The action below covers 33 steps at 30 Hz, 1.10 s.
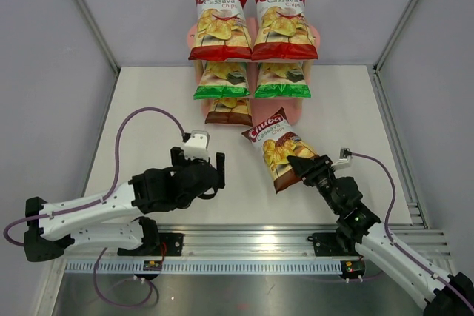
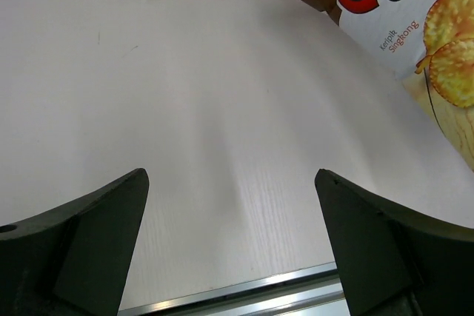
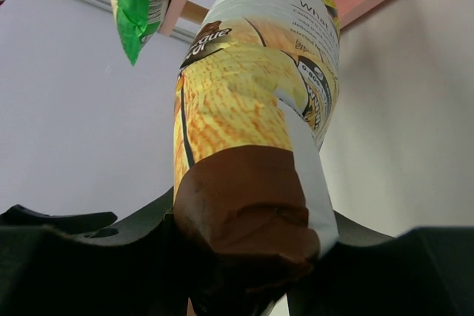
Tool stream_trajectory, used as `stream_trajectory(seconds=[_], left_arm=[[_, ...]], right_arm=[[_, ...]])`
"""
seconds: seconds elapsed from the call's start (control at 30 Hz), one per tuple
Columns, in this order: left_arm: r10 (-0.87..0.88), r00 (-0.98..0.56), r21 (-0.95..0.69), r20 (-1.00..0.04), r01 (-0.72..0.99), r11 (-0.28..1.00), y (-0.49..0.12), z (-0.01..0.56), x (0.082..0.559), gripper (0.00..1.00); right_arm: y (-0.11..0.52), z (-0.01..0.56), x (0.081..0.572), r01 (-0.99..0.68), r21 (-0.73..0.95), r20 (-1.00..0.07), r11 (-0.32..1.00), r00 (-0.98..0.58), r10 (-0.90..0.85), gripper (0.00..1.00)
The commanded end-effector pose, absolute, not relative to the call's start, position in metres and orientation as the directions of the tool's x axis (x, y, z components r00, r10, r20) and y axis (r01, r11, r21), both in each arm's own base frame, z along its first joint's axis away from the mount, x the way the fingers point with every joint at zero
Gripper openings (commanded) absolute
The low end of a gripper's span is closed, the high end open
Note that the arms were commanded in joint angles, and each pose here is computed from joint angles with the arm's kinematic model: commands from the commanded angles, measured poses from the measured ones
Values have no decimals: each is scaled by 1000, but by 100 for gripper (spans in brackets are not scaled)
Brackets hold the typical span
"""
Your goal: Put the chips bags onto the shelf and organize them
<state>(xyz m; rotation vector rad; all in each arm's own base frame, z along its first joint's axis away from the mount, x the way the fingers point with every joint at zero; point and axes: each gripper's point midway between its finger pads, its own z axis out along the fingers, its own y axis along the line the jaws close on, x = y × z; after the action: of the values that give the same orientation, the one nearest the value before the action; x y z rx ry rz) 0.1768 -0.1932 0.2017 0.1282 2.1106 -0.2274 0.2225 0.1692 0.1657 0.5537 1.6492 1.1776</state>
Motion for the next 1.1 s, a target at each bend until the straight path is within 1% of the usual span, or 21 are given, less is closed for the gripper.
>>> stream_trajectory(seconds=[0.0, 0.23, 0.37, 0.5, 0.53, 0.63, 0.73, 0.97, 1.07], left_arm=[[64, -520, -57, -852, 213, 975, -187, 211, 176, 99], [167, -540, 5, -825, 288, 958, -183, 207, 168, 99], [212, -532, 45, -820, 310, 950, -177, 207, 166, 99], [213, -518, 43, -828, 321, 946, -176, 205, 166, 99], [207, -515, 35, -832, 325, 945, -176, 206, 166, 99], [205, -510, 23, -835, 339, 940, -178, 201, 165, 99], [203, -505, 27, -839, 334, 942, -176, 197, 166, 99], [213, -502, 42, -838, 330, 943, -176, 199, 168, 99], [215, -503, 44, -837, 330, 943, -176, 198, 168, 99]], right_arm=[[159, 204, 235, -253, 904, -409, 344, -278, 869, 27], [151, 215, 250, -248, 900, -414, 359, -226, 882, 27], [148, 213, 260, -236, 910, -391, 341, -217, 894, 27], [142, 216, 271, -238, 910, -387, 341, -188, 903, 26], [142, 223, 272, -256, 911, -374, 324, -180, 910, 26], [144, 228, 275, -263, 907, -384, 330, -191, 903, 25], [148, 232, 272, -275, 909, -377, 315, -213, 901, 25], [134, 232, 269, -255, 920, -343, 297, -162, 925, 25], [138, 236, 270, -262, 919, -347, 296, -174, 922, 25]])
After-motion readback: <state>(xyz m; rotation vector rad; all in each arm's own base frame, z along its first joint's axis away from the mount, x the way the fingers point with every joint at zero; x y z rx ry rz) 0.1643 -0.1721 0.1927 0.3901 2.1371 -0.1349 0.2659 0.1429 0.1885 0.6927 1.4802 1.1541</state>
